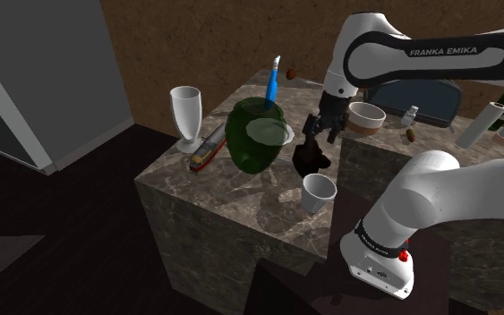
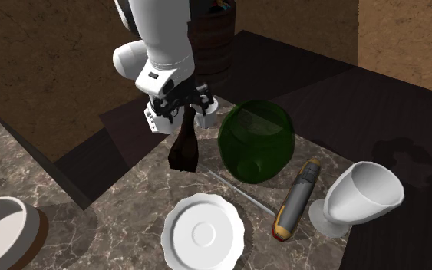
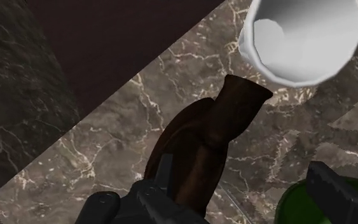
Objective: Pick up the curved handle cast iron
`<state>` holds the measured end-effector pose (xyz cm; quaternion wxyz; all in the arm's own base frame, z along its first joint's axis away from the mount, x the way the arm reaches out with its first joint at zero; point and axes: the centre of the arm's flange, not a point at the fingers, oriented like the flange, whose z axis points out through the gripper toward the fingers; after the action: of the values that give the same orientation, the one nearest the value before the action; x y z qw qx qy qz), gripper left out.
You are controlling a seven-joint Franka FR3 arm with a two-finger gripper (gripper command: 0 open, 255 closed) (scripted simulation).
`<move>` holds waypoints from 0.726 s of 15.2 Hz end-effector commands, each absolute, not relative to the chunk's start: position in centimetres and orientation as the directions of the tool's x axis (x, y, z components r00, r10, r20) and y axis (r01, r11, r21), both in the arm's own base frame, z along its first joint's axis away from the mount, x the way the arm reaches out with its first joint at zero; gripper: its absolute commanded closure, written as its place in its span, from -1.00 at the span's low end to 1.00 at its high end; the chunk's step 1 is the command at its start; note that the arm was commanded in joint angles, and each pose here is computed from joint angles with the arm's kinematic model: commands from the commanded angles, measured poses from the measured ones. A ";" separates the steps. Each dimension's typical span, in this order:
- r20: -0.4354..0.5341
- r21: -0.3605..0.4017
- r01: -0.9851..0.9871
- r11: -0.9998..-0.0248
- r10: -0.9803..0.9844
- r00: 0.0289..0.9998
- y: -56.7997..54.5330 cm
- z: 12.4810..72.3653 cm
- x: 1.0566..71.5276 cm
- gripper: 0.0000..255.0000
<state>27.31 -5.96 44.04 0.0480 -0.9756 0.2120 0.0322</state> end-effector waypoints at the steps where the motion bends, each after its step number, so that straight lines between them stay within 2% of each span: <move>1: -0.079 -0.087 -0.442 -0.893 -0.436 0.896 -6.6 42.4 26.9 -1.00; 9: -0.079 -0.087 -0.442 -0.893 -0.436 0.896 -6.6 38.9 26.9 -1.00; 10: -0.079 -0.087 -0.442 -0.893 -0.436 0.896 -6.7 38.8 26.9 1.00; 11: -0.079 -0.087 -0.442 -0.893 -0.436 0.896 -6.7 38.8 26.8 1.00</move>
<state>26.85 -6.69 38.90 0.0516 -0.9724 0.2259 0.0284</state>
